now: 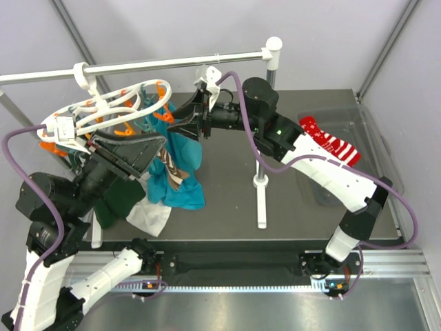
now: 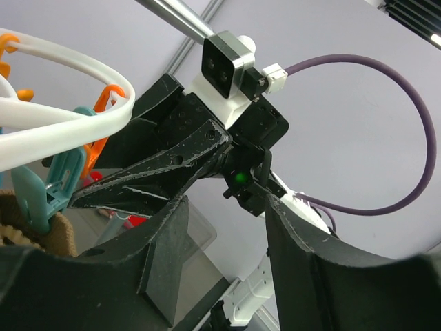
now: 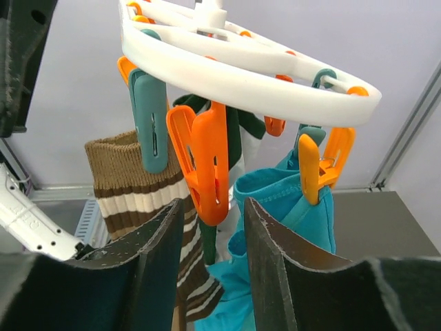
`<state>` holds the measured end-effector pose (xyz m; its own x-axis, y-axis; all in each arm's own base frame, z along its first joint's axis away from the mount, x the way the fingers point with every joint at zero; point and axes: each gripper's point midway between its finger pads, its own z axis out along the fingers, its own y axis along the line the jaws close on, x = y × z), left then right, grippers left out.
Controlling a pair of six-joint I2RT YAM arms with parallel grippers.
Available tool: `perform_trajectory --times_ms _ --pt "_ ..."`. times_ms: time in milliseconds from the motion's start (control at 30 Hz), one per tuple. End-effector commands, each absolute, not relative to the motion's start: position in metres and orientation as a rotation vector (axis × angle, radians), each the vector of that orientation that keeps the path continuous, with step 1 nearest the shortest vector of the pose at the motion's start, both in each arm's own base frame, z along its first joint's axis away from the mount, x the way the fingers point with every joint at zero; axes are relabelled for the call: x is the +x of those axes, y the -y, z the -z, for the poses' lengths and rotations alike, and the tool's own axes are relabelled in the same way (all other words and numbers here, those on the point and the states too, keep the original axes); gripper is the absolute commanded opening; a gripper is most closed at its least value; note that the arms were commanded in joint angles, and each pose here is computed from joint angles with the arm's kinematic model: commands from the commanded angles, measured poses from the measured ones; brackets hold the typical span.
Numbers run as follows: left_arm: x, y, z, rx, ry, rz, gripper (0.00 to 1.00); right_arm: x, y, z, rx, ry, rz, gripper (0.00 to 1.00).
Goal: Clip the socks to the hanger
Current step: Open the clamp at the hanger.
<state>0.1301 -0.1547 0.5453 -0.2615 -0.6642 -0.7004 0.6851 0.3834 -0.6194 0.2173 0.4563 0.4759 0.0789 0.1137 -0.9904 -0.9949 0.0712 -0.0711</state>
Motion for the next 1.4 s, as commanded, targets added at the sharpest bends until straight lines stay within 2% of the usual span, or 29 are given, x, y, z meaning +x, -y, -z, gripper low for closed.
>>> perform_trajectory --times_ms 0,467,567,700,767,1033,1367 --pt "0.132 0.153 -0.563 0.0 -1.265 1.3 0.52 0.206 -0.45 -0.522 -1.068 -0.955 -1.199 0.4" --pt "0.14 0.147 -0.562 -0.089 -1.285 1.296 0.44 0.203 -0.458 -0.524 -1.063 -0.962 -1.274 0.29" --pt "0.139 0.146 -0.564 -0.097 -1.281 1.296 0.44 0.202 -0.459 -0.524 -1.063 -0.972 -1.283 0.22" --pt "0.142 0.148 -0.564 -0.106 -1.295 1.302 0.43 0.203 -0.457 -0.521 -1.061 -0.996 -1.279 0.05" --pt "0.147 0.147 -0.563 -0.14 -1.308 1.299 0.4 0.202 -0.456 -0.52 -1.06 -1.008 -1.274 0.0" --pt "0.164 0.149 -0.548 -0.189 -1.424 1.222 0.36 0.211 -0.435 -0.528 -0.945 -1.144 -1.19 0.0" --pt "0.186 0.157 -0.534 -0.218 -1.472 1.179 0.43 0.2 -0.426 -0.525 -0.943 -1.305 -1.098 0.0"
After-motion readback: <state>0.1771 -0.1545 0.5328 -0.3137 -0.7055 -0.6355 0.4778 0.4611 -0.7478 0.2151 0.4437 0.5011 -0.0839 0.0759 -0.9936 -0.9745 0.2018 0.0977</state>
